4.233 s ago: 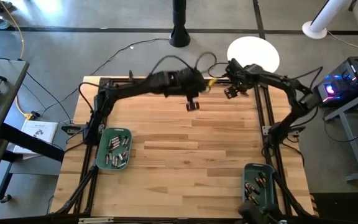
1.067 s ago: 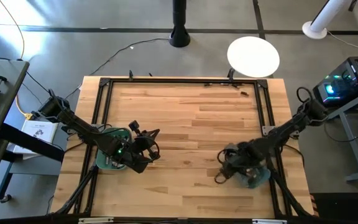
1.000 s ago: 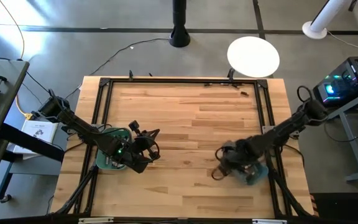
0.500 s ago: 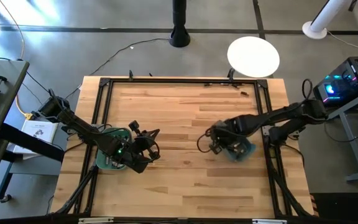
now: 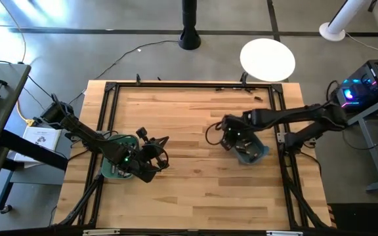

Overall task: Sort batteries
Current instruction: Adjust the blue bin, then put the black battery into the blue bin

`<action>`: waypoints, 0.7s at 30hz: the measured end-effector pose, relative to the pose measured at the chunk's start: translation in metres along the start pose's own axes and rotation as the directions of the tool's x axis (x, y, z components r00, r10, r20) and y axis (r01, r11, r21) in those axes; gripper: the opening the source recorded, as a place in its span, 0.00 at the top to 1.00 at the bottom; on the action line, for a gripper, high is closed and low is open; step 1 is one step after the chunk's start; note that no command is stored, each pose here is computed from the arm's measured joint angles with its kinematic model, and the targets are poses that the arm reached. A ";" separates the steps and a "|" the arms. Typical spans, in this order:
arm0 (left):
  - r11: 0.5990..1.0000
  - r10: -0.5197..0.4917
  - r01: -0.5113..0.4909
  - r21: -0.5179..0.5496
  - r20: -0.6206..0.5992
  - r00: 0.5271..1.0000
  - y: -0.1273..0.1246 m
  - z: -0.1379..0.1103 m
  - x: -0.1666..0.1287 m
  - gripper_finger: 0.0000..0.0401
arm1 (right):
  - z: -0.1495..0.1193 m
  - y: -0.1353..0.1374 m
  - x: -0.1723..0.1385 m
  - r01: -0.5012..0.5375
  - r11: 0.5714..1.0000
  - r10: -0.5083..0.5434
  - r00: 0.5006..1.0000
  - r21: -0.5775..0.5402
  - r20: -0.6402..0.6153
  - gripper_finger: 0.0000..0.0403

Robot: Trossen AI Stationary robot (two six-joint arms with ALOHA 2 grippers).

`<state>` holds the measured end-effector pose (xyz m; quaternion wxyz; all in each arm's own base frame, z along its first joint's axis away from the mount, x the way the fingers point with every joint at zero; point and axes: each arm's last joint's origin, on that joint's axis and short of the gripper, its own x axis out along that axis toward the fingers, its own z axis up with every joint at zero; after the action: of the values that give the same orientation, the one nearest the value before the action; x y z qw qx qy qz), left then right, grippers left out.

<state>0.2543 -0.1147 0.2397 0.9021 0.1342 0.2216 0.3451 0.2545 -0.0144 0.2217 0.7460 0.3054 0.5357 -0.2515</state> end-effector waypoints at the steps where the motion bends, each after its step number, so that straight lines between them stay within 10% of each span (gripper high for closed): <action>1: 1.000 0.000 0.000 0.000 0.000 1.000 0.000 0.000 0.000 0.99 | 0.003 0.001 -0.008 -0.011 1.000 0.011 1.000 -0.009 0.007 0.51; 6: 1.000 -0.002 0.002 -0.001 0.000 1.000 0.000 0.000 0.000 0.99 | 0.017 -0.004 -0.056 0.011 1.000 -0.009 0.994 -0.021 0.112 0.48; 10: 1.000 -0.003 0.003 -0.005 0.001 1.000 0.000 0.000 0.000 0.99 | 0.030 -0.034 -0.073 0.220 0.974 -0.227 0.954 0.061 0.196 0.48; 21: 1.000 -0.002 0.002 0.000 -0.001 1.000 0.000 0.000 0.000 0.99 | 0.073 -0.192 -0.009 0.310 0.865 -0.356 0.933 0.395 0.047 0.45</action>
<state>0.2544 -0.1146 0.2397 0.9023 0.1340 0.2222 0.3444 0.1635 -0.1986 0.2123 0.6477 0.3320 0.4762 -0.4934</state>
